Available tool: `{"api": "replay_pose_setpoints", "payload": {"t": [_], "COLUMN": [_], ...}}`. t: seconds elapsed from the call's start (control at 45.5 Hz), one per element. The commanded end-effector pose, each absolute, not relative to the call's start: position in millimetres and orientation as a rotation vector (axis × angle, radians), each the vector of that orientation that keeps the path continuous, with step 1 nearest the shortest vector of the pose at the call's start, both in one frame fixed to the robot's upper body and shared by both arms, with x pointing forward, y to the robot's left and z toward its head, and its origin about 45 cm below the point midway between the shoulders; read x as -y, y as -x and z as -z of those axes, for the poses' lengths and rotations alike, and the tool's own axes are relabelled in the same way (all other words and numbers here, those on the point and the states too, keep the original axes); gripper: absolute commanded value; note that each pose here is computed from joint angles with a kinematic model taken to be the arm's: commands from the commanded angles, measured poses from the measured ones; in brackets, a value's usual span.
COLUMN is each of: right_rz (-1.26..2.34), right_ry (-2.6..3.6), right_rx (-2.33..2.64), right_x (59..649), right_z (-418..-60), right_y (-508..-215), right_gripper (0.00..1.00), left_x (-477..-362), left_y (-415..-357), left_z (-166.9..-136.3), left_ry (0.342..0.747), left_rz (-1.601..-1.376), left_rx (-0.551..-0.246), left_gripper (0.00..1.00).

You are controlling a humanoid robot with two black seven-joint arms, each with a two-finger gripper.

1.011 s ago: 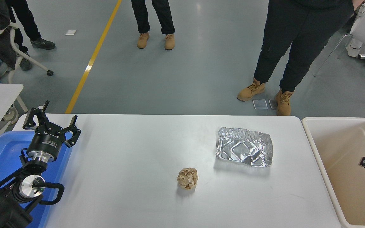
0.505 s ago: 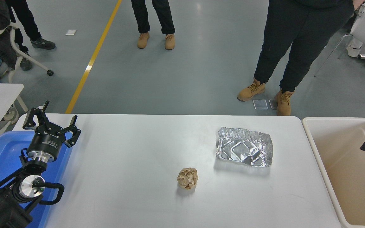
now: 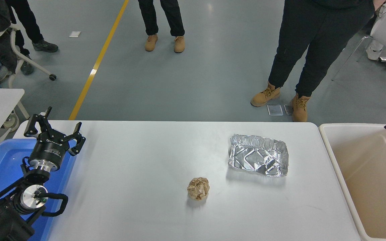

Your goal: Clean the table surface

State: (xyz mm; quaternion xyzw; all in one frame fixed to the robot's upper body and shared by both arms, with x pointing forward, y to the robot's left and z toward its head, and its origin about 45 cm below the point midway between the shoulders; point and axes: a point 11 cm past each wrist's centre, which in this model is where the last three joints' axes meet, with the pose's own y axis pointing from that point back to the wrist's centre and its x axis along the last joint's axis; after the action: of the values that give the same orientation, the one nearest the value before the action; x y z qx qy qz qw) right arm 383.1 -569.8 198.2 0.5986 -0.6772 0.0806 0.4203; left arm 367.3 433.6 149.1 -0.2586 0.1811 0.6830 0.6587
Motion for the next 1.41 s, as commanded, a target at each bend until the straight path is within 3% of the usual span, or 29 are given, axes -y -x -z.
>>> {"api": "replay_pose_setpoints", "payload": {"t": [0.0,0.747,1.385], "right_rz": [-0.134,0.191,0.403], "right_ry": [-1.566,-1.801,-1.836], "right_rx": [1.893,2.458,2.508], "right_x": [565,522,473], "right_z": [-215,-255,-226], "right_y": [-394,-435,-436], "right_gripper": [0.98,0.99,0.99], "left_x": [-433.6,-433.6,-433.4], "left_y": [-367.3,-367.3,-367.8], "left_z": [-149.0,-149.0,-149.6], "left_ry": [0.585,0.585,0.586], "left_rz": [-1.546,-1.546,-1.545], "left_rx": [-0.41,-0.41,-0.409], "left_gripper": [0.99,0.99,0.99]}}
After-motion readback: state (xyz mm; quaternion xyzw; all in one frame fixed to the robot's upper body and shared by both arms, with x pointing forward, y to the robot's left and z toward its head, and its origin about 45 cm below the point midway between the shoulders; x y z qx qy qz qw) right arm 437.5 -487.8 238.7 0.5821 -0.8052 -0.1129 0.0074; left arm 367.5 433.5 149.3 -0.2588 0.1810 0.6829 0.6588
